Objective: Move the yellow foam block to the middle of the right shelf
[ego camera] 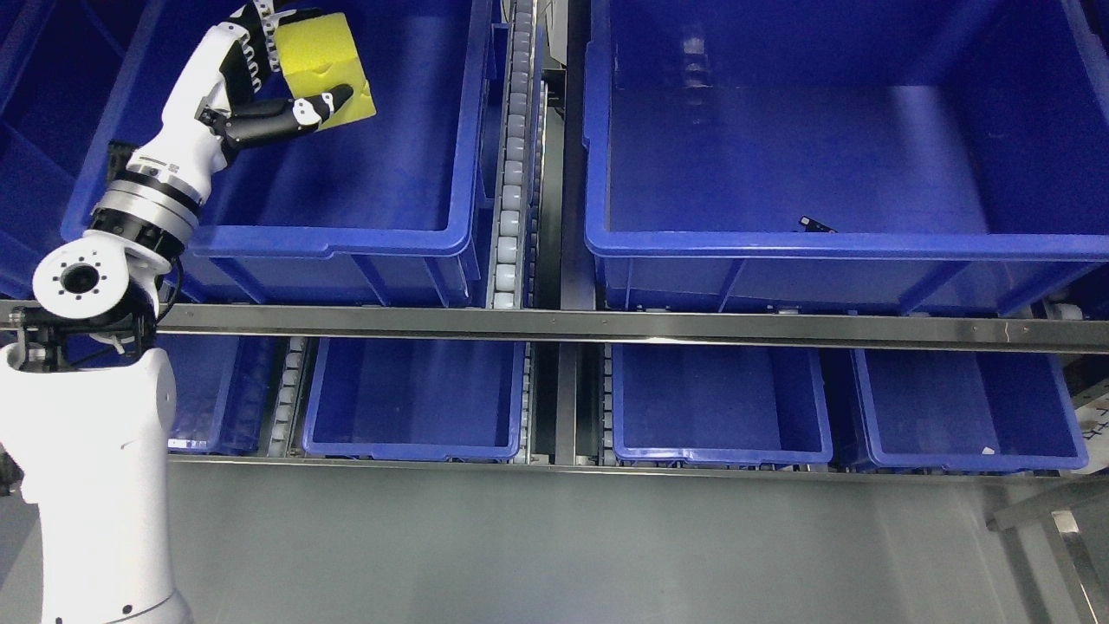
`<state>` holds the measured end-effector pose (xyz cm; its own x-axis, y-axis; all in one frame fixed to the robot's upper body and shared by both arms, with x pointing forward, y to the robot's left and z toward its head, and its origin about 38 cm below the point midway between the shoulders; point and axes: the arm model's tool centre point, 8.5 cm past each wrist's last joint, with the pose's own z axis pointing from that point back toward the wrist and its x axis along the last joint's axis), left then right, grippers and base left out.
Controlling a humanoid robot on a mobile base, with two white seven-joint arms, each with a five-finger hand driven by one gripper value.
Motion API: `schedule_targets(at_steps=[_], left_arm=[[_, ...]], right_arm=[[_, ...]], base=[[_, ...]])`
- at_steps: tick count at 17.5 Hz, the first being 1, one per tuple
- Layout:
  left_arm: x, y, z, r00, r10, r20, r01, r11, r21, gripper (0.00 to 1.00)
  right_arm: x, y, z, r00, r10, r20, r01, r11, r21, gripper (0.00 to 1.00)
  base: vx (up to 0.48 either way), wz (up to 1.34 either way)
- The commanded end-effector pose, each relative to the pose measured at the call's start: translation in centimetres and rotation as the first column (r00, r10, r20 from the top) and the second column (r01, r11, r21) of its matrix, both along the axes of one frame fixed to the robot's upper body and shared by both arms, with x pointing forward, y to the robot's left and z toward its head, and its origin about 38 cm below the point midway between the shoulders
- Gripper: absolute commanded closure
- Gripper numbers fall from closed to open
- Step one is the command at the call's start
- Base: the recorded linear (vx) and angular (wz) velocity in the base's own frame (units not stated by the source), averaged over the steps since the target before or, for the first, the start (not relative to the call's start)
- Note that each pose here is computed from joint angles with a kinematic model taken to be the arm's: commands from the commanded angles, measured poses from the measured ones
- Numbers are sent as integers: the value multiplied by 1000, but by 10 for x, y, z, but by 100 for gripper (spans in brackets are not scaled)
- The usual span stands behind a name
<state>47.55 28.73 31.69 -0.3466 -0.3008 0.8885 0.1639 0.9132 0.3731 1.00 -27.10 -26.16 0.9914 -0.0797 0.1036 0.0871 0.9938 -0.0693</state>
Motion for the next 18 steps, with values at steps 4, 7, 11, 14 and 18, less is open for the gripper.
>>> schedule_targets(at_steps=[4,7,11,14,18], left_arm=[[8,-2,18,999,23,38,-22,1000,-14,0],[15,-44,57,991,-19,136,41,987,-159,0],[18,-27,63,951,263,164,-207,932,-296,0],[11,-32,42,916,370,154,-304,891,-337,0],[-12,-50,8,921,307,238,-224,921,-317,0]], right_arm=[[7,-12,1,1000,2,19,-2,1000,-18,0],[7,-12,1,1000,2,19,-2,1000,-18,0],[7,-12,1,1000,2,19,-2,1000,-18,0],[8,-12,1,1000,1,21,0,1000,-18,0],[8,-12,1,1000,2,21,-2,1000,-18,0]], base=[[0,0],[0,0],[0,0],[0,0],[0,0]])
